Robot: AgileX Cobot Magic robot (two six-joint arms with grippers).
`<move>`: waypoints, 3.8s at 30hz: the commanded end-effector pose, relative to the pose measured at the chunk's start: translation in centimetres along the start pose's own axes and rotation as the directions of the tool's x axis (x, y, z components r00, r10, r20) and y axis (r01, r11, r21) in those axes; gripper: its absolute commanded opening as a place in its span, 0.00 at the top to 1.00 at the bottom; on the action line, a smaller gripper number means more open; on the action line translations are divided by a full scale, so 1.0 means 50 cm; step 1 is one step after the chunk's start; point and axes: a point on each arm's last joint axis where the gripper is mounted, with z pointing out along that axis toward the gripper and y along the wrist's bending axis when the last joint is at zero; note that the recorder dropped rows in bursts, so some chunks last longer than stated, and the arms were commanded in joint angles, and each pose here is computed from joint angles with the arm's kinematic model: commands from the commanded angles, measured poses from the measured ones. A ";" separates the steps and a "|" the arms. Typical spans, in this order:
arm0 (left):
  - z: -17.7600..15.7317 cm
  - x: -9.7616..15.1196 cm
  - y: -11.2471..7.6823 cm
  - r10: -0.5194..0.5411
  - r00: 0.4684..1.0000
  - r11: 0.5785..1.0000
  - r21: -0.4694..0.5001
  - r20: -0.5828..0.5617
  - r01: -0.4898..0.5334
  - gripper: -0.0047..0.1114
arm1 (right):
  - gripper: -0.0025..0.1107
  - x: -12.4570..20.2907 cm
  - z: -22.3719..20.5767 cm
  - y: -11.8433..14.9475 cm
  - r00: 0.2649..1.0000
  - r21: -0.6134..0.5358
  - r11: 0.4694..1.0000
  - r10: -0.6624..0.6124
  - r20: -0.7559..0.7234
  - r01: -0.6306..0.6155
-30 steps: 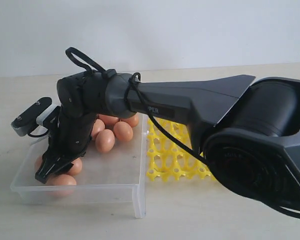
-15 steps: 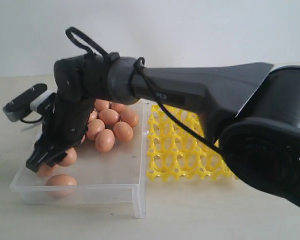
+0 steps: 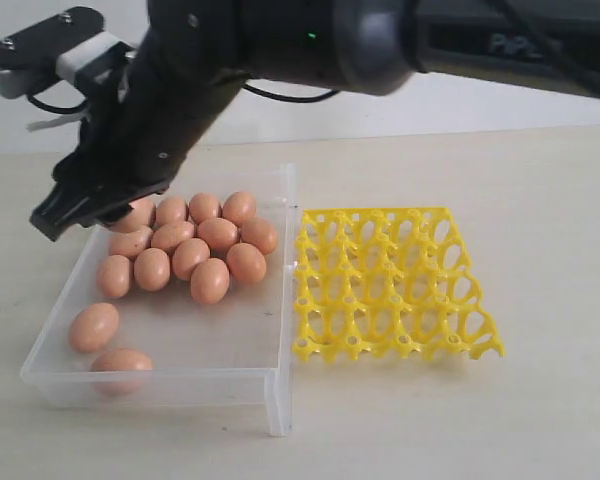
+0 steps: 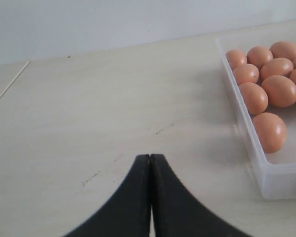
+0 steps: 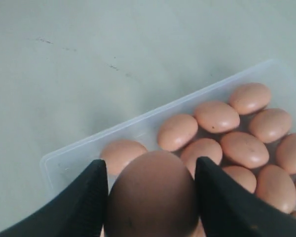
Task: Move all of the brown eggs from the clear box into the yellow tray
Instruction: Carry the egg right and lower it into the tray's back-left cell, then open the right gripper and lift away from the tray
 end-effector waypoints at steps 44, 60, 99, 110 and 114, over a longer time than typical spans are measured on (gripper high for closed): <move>-0.001 -0.004 0.000 -0.006 1.000 1.000 0.006 0.013 0.005 0.96 | 0.98 0.342 0.081 -0.350 0.786 0.334 0.727 0.456 0.416 -0.599; -0.001 -0.004 0.000 -0.006 1.000 1.000 0.006 0.013 0.005 0.96 | 0.98 0.354 0.108 -0.334 0.795 0.324 0.735 0.483 0.368 -0.596; -0.001 -0.004 0.000 -0.006 1.000 1.000 0.006 0.013 0.005 0.96 | 0.50 0.276 0.002 -0.313 0.769 0.282 0.732 0.494 0.405 -0.620; -0.001 -0.004 0.000 -0.006 1.000 1.000 0.006 0.013 0.005 0.96 | 0.83 0.202 -0.017 -0.148 0.922 0.223 0.900 0.337 0.192 -0.376; -0.001 -0.004 0.000 -0.006 1.000 1.000 0.006 0.013 0.005 0.96 | 0.93 0.173 0.004 -0.072 0.980 0.173 0.968 0.164 0.113 -0.182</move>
